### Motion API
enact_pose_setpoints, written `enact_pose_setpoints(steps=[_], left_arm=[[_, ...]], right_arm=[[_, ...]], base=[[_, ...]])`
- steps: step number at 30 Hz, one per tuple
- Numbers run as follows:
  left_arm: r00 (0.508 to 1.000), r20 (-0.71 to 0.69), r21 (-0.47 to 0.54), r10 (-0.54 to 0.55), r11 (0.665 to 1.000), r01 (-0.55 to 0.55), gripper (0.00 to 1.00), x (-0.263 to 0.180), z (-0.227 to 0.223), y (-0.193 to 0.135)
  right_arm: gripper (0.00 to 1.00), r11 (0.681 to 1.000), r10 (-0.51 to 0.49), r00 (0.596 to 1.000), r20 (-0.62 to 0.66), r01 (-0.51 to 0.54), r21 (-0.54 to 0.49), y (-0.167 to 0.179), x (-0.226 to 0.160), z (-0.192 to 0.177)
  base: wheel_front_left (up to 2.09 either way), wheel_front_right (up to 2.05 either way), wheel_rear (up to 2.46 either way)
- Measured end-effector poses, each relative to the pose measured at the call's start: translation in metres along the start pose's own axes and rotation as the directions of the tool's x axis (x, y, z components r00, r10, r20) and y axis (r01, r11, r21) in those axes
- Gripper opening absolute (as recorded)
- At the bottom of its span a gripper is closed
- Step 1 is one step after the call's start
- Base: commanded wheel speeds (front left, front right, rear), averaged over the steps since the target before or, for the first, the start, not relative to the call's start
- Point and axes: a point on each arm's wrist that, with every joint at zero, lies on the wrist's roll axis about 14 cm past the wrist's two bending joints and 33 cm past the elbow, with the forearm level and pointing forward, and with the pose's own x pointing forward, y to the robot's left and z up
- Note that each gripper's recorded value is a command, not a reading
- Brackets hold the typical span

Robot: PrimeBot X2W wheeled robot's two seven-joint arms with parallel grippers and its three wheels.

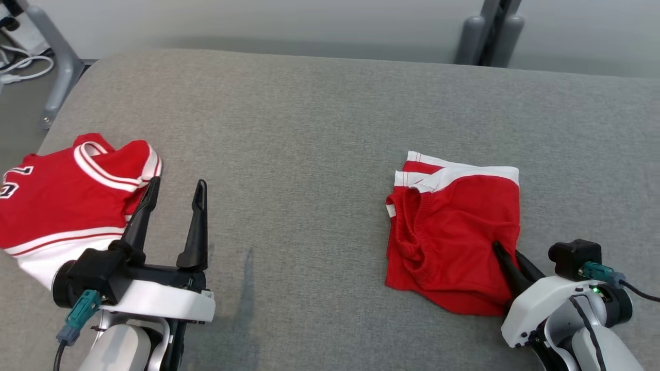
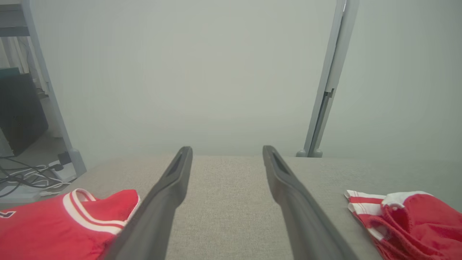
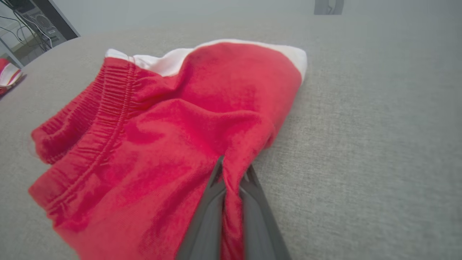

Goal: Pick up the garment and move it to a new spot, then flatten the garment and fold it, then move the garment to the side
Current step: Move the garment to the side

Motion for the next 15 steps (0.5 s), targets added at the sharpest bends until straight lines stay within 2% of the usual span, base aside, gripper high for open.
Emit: enact_pose_setpoints(steps=[8,14,15], left_arm=[[0.99,0.005,-0.006,-0.141,0.99,0.141,1.0,0.026,-0.006,-0.043],[0.958,0.005,-0.033,-0.287,0.957,0.287,1.0,0.053,-0.012,-0.094],[0.958,0.005,-0.033,-0.287,0.957,0.287,1.0,0.053,-0.012,-0.094]], right_arm=[[0.0,0.994,-0.097,0.995,0.0,0.097,-0.055,-0.04,-0.039,0.001],[0.0,0.975,-0.209,0.978,0.007,0.209,-0.081,-0.082,-0.068,0.003],[0.0,0.975,-0.209,0.978,0.007,0.209,-0.081,-0.082,-0.068,0.003]], base=[[0.0,0.0,0.0],[0.0,0.0,0.0],[0.0,0.0,0.0]])
